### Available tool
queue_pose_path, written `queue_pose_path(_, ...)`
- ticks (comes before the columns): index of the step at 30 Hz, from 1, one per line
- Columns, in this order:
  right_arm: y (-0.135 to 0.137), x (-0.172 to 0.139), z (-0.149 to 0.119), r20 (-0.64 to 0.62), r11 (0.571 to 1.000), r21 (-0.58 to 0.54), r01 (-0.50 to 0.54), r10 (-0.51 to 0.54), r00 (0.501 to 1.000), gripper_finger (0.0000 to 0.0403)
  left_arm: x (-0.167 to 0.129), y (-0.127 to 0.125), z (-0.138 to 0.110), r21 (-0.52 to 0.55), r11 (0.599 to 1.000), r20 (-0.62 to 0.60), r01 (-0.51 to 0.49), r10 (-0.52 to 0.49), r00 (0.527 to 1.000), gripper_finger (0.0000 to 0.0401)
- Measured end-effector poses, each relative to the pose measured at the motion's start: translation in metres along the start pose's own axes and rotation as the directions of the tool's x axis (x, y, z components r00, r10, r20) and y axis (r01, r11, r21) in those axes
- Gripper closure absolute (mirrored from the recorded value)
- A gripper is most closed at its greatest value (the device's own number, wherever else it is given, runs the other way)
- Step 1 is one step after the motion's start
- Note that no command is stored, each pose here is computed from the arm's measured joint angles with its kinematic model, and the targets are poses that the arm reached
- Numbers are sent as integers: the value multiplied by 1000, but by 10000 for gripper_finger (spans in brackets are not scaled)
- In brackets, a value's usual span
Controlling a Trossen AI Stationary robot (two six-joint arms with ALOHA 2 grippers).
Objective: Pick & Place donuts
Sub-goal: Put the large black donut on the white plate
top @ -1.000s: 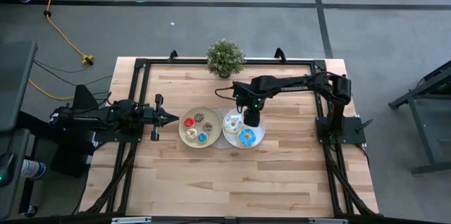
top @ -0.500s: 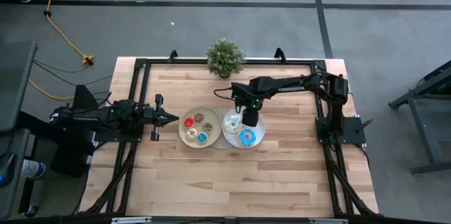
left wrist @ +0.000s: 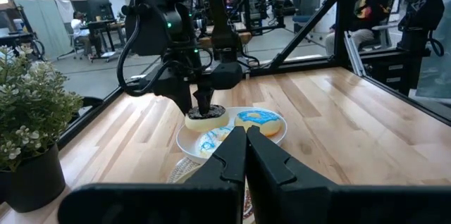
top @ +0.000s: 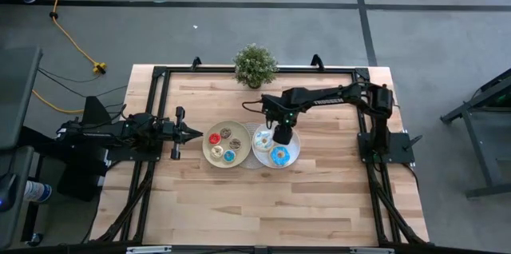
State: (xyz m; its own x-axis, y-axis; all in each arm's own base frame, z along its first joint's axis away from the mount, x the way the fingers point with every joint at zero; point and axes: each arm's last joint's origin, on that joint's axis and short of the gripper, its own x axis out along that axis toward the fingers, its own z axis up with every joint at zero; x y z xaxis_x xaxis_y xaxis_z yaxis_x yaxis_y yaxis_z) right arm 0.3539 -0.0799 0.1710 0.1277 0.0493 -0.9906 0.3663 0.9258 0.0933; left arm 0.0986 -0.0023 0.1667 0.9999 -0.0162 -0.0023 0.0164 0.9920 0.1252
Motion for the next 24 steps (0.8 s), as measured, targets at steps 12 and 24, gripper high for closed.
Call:
queue_pose_path(12, 0, 0, -4, -37, 955, 297, 9, 2, 999, 279, 0, 0, 0, 0, 1000, 0, 0, 0, 1000, 401)
queue_pose_path(24, -3, 12, -9, -28, 942, 334, 30, -22, 999, 279, 0, 0, 0, 0, 1000, 0, 0, 0, 1000, 401)
